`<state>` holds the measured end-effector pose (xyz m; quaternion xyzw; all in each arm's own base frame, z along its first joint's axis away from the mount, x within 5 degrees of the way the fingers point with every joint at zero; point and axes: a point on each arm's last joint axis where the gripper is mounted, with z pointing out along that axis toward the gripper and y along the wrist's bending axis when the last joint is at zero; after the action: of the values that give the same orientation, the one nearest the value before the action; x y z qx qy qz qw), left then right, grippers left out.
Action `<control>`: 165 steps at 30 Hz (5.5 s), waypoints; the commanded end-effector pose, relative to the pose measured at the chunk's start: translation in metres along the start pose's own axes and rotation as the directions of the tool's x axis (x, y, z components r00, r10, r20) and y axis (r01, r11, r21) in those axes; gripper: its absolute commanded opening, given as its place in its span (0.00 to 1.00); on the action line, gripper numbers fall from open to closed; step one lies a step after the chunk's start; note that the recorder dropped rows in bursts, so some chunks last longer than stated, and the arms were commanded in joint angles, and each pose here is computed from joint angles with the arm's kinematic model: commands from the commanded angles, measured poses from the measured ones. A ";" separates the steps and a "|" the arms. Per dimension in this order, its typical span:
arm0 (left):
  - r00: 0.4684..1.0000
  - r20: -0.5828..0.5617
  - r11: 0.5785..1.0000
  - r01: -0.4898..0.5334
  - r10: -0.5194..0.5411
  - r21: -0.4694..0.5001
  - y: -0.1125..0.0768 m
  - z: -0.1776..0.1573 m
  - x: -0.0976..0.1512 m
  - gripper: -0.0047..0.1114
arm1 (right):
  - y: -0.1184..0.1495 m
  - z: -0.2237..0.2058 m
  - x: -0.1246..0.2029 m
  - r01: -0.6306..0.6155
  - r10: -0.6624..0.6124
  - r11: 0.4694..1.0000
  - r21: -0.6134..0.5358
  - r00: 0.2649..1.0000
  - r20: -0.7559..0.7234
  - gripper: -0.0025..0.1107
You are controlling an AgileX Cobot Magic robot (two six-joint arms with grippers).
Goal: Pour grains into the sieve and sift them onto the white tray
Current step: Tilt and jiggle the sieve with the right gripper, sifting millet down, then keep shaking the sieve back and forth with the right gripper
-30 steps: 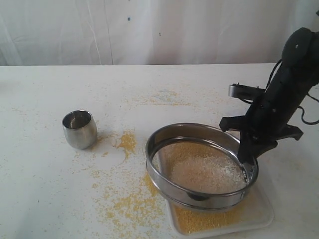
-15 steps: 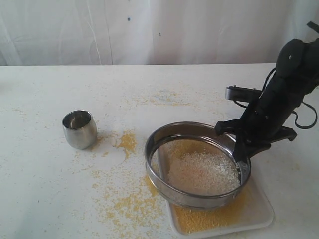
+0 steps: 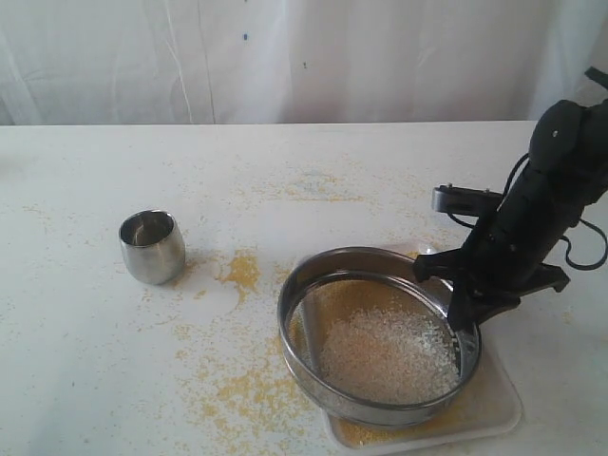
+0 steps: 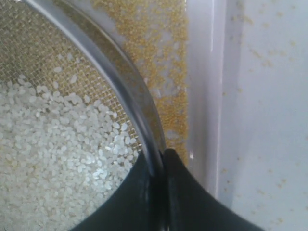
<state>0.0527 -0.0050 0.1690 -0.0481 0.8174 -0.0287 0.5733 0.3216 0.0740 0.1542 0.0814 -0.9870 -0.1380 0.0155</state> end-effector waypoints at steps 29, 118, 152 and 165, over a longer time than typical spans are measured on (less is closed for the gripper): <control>1.000 -0.004 1.000 0.006 -0.006 0.010 -0.001 0.000 0.002 0.04 | 0.018 -0.066 -0.023 0.129 -0.132 0.991 0.027 0.978 0.163 0.02; 1.000 -0.004 1.000 0.004 -0.004 0.009 0.000 0.000 0.002 0.04 | 0.017 -0.058 0.006 -0.114 0.111 0.993 0.015 0.984 0.138 0.02; 1.000 -0.004 1.000 0.004 -0.004 0.009 0.000 0.000 0.002 0.04 | 0.019 -0.023 -0.016 -0.021 0.006 0.995 -0.102 0.990 -0.142 0.02; 1.000 -0.004 1.000 0.004 -0.004 0.009 0.000 0.000 0.002 0.04 | 0.010 -0.019 -0.015 0.099 -0.104 0.994 -0.037 0.981 -0.166 0.02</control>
<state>0.0526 -0.0049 0.1689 -0.0472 0.8176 -0.0272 0.5731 0.3360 0.0798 0.1715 0.1399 -0.9769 -0.1335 0.0909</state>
